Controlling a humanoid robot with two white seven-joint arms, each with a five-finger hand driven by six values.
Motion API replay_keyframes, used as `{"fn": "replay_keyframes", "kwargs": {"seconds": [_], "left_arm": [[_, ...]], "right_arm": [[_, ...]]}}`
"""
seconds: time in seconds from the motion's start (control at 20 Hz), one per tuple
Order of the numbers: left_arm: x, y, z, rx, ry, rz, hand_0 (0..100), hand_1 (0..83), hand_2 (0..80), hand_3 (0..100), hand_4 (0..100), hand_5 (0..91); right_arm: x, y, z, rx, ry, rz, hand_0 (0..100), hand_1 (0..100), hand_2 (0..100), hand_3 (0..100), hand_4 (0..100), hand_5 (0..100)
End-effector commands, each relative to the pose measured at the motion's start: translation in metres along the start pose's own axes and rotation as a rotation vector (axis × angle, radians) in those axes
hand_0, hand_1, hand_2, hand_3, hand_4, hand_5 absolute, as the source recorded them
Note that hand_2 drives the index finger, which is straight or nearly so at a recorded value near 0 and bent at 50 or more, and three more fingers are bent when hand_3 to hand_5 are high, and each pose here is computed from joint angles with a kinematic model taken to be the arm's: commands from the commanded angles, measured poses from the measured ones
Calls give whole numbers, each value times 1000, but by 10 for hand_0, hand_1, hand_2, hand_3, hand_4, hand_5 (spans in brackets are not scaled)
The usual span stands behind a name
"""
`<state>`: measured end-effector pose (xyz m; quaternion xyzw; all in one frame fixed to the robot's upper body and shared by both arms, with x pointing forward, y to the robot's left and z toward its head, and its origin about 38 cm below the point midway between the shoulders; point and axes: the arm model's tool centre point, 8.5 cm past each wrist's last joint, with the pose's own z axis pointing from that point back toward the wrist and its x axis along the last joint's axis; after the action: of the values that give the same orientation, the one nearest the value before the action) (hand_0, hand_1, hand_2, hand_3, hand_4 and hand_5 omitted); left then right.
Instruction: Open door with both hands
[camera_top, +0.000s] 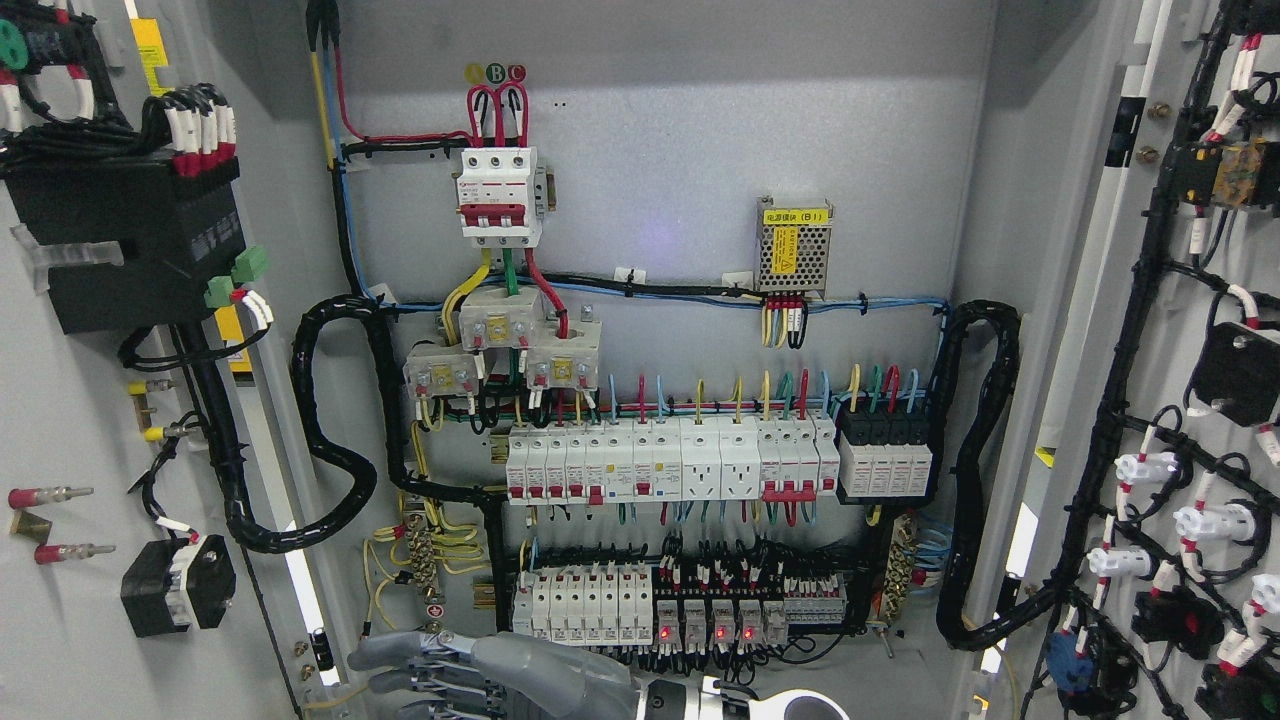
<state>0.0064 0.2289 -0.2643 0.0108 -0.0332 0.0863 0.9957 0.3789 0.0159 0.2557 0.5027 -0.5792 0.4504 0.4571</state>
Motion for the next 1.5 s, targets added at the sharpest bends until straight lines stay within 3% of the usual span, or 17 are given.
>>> {"fn": "replay_keyframes", "kwargs": {"seconds": [0.0,0.95,1.45], "left_arm": [[24,-6,-1,-17,-52,-1,0,0,0,0,0,0],[24,-9,-1,-21,-51,-4,0,0,0,0,0,0],[24,-9,-1,-21,-52,-2,0,0,0,0,0,0]], "right_arm": [[-4,31,-35,99,-7,-18,232,27,0,0,0,0],[-13,72,-80,172,4,-41,232,27,0,0,0,0],[-9,71,-84,184,15,-19,232,26,0,0,0,0]]}}
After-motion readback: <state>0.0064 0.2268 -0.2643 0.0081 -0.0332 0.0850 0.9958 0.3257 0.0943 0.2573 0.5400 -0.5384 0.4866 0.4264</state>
